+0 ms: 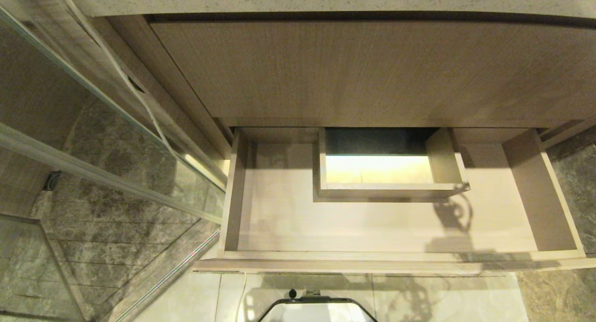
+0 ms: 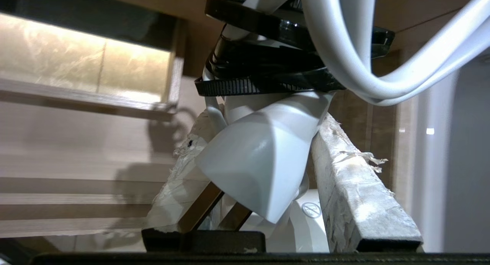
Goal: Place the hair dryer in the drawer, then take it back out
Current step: Place it on the countertop
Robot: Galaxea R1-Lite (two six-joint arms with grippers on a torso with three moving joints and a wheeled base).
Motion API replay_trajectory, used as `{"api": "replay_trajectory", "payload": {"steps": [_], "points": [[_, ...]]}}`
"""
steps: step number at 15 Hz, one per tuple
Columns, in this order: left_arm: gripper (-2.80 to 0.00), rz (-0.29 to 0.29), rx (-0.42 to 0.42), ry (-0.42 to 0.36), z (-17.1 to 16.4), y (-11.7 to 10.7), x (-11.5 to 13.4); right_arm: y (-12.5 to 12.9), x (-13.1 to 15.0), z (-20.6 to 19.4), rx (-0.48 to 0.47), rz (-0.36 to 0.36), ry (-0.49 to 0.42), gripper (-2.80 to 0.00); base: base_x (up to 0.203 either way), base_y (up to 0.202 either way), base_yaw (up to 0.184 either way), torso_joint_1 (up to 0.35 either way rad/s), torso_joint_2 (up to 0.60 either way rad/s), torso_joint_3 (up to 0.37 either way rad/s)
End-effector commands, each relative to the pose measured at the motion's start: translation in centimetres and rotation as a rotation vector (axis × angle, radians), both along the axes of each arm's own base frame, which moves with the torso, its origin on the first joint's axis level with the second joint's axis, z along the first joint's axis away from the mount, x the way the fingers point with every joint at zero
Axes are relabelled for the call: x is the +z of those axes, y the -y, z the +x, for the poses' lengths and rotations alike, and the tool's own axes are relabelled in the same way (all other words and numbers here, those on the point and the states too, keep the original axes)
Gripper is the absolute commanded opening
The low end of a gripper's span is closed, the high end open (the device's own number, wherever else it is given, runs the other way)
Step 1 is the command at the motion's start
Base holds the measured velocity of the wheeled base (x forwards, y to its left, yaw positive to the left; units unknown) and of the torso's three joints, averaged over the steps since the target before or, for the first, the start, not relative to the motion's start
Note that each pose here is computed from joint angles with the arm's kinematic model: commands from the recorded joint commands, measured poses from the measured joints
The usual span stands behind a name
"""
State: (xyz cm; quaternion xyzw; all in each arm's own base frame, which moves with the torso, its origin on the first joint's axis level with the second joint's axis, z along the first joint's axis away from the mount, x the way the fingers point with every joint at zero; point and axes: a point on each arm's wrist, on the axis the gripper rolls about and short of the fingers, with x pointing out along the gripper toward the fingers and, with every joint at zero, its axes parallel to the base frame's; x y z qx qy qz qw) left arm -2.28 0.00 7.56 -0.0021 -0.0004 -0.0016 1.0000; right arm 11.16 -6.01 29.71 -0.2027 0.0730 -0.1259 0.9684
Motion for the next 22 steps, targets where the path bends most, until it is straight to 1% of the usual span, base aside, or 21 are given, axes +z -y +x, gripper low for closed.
{"api": "replay_trajectory", "payload": {"steps": [1, 8, 10, 13, 18, 21, 22], "points": [[-2.8, 0.0, 0.0, -0.001, 0.0, 0.0, 0.0, 0.0, 0.0, 0.0, 0.002, -0.003, 0.001, -2.8, 0.0, 0.0, 0.0, 0.313, -0.52, -0.245], [-2.8, 0.0, 0.0, -0.001, 0.0, 0.0, 0.0, 0.0, 0.0, 0.0, 0.004, -0.009, 0.001, -2.8, 0.0, 0.0, 0.0, 0.287, -0.54, -0.257], [-2.8, 0.0, 0.0, -0.001, 0.0, 0.0, 0.0, -0.1, -0.1, 0.0, 0.006, -0.026, -0.014, -2.8, 0.0, 0.0, 0.0, 0.301, -0.58, -0.28], [-2.8, 0.0, 0.0, -0.001, 0.0, 0.0, 0.0, -0.2, -0.8, -0.3, 0.005, -0.008, -0.053, -2.8, 0.0, 0.0, 0.0, 0.303, -0.6, -0.283], [-2.8, 0.0, 0.002, 0.001, 0.0, 0.0, 0.0, -1.2, -2.2, -1.6, 0.019, 0.004, -0.074, -2.8, 0.0, 0.0, 0.0, 0.029, -0.07, -0.028], [-2.8, 0.0, 0.0, -0.001, 0.0, 0.0, 0.0, -1.6, -2.6, -2.5, 0.018, 0.036, -0.128, -2.8, 0.0, 0.0, 0.0, 0.0, 0.0, 0.0], [-2.8, 0.0, 0.0, -0.001, 0.0, 0.0, 0.0, -1.6, -2.6, -2.5, 0.018, 0.036, -0.128, -2.8, 0.0, 0.0, 0.0, 0.0, 0.0, 0.0]]}}
